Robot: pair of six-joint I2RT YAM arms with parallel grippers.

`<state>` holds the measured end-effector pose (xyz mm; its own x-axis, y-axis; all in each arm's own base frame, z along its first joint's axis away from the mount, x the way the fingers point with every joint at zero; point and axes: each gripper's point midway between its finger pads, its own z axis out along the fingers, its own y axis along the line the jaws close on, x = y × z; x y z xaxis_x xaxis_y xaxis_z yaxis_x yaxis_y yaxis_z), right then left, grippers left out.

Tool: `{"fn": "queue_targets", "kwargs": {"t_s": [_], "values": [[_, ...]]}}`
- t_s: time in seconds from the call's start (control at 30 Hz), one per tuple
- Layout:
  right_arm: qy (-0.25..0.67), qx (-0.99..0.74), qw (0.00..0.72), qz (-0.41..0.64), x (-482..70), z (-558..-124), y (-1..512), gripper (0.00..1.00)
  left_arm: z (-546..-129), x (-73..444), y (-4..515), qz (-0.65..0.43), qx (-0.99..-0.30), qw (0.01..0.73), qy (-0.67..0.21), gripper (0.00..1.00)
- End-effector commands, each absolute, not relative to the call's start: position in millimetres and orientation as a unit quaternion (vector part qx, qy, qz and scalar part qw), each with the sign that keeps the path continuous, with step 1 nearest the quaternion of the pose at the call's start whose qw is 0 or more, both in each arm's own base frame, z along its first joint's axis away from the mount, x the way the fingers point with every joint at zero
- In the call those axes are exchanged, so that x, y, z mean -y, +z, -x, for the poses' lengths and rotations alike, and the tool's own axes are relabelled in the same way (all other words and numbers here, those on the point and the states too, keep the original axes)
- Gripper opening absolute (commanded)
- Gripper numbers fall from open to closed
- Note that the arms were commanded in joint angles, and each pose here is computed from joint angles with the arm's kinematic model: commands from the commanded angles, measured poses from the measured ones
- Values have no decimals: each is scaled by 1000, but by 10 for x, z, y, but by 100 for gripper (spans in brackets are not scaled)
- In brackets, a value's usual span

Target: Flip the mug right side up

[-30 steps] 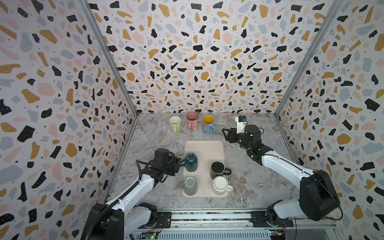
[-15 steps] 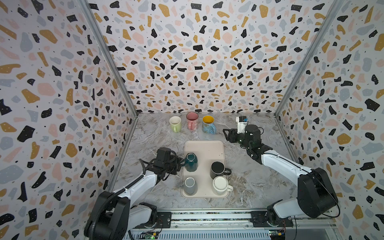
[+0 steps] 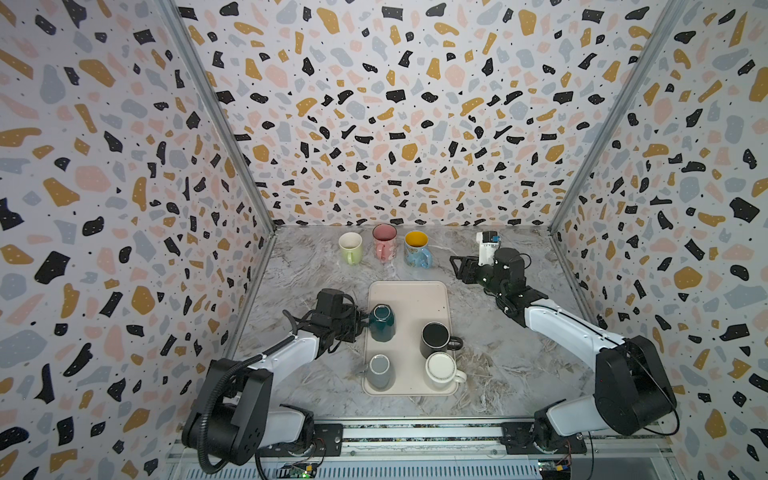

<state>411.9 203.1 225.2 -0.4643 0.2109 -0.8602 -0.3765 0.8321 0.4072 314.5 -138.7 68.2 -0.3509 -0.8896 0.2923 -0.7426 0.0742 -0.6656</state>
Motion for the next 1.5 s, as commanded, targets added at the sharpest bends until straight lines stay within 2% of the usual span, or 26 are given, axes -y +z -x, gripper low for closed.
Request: {"fn": "queue_targets", "kwargs": {"t_s": [0.0, 0.67, 1.47], "values": [[286, -808, 514, 46, -2013, -4135, 2256, 64, -3270, 1451, 793, 541, -729, 103, -406, 28], [293, -810, 507, 44, -2041, -4165, 2206, 64, -3306, 1550, 850, 528, -711, 98, -453, 26], [289, -811, 507, 42, -2020, -4190, 2209, 64, -3385, 1591, 731, 522, -716, 96, -454, 24]]}}
